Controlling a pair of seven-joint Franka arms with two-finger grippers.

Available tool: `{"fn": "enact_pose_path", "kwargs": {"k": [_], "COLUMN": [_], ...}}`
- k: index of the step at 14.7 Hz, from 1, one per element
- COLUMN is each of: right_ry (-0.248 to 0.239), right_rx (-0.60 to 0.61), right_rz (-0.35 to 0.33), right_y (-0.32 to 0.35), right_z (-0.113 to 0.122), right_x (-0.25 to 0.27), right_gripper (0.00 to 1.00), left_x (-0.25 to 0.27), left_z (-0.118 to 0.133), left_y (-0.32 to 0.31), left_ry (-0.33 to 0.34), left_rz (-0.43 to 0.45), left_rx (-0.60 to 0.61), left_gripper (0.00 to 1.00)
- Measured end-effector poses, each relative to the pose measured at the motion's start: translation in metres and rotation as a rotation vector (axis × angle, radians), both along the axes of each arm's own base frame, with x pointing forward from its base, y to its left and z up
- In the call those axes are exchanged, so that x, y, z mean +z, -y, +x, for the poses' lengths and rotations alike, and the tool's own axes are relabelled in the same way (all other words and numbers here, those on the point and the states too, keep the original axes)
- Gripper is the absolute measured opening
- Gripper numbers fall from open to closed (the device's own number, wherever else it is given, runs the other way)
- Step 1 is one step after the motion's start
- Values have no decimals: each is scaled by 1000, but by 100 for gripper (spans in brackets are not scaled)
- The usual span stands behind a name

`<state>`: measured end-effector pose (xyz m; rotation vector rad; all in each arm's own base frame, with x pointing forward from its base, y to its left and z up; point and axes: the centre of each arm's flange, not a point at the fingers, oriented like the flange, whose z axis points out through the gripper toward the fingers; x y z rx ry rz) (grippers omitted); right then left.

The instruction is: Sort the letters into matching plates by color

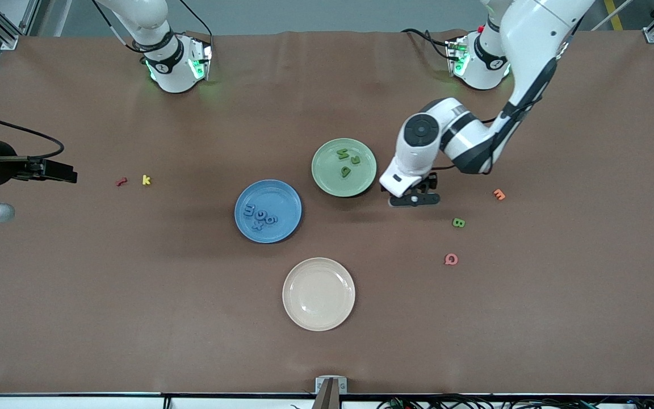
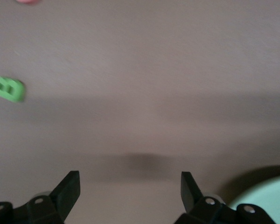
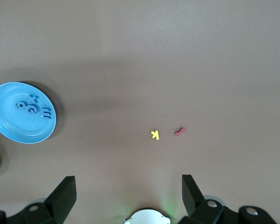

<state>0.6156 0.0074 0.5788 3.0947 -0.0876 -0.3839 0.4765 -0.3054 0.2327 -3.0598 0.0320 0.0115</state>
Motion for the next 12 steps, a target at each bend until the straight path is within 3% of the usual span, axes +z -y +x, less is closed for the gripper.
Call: {"fn": "enact_pose_path", "kwargs": {"k": [7,12], "right_ry": [-28,-1], "right_rx": [1,-8], "right_rz": [32,35], "right_y": [7,11], "right_z": [11,1], "right_x": [-4,21], "right_gripper": [100,100], "left_x": [-10,-17], "left_z": [32,39], "left_y": [-104,-138], "left_ry": [92,104], "left_rz": [-48,-65], "left_rx": [-37,-66], "left_gripper": [96,96]}}
